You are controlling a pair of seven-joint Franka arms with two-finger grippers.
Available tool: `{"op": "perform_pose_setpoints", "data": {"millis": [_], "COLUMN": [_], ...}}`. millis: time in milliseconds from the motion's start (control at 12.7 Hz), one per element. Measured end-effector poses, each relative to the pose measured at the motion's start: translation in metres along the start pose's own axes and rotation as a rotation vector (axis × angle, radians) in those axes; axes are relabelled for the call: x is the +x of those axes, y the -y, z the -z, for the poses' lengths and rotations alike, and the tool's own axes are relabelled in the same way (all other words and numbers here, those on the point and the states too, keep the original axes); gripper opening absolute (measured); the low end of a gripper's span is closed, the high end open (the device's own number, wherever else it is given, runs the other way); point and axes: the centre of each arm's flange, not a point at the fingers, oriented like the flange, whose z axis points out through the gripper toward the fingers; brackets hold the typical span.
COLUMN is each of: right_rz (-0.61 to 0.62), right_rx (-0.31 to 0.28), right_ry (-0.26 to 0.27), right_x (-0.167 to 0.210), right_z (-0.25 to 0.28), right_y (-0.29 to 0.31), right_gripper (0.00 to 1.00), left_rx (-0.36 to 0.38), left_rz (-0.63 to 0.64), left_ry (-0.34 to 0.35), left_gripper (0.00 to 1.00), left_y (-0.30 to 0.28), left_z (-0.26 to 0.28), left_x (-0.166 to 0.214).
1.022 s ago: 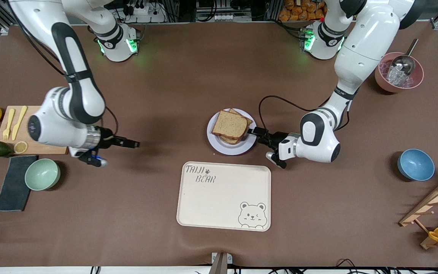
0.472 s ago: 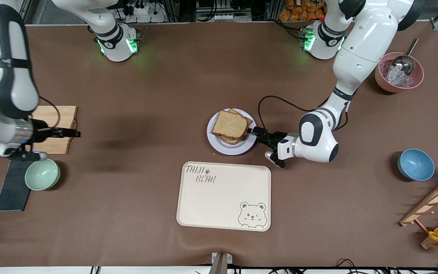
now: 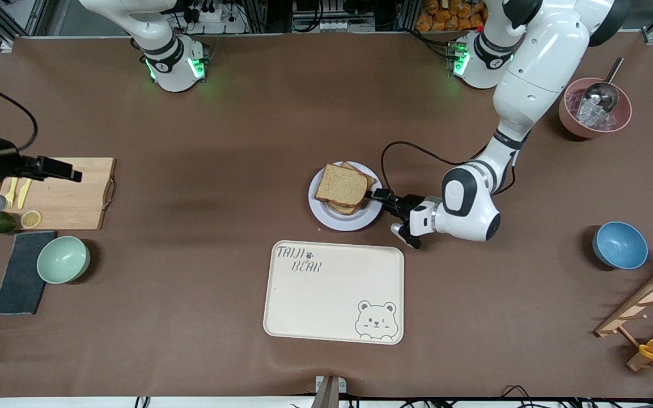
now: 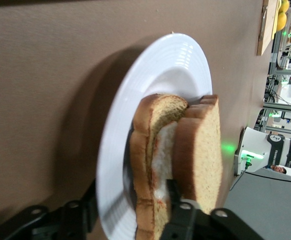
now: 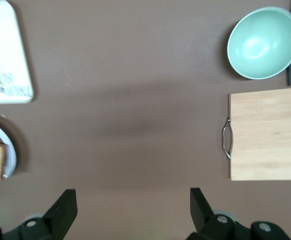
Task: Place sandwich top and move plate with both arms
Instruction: 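Close the left gripper on the plate rim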
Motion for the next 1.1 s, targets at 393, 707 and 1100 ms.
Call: {"op": "perform_pose_setpoints", "data": {"millis": [393,707,1100], "right_rz": [-0.041,-0.055,-0.034], "right_rx": [-0.025,-0.034,-0.082], "right_ry": [0.01,-0.043,-0.077], "right_x": [-0.007,-0.029,-0.028], "right_z": [0.013,0.045,0.022], "right_y": [0.019,0.018,0.026], "right_gripper": [1.0,1.0,1.0], "left_rx": [0.002,-0.043,-0.088], "left_rz": [-0.011,-0.035,-0.003], "left_ry": [-0.003,-0.059,-0.117], "left_gripper": [0.09,0.09,0.09], "left_y": [0.004,0.011,0.009], "left_z": [0.0,0.007,0.011], "left_x": [0.0,0.001,0.006]}}
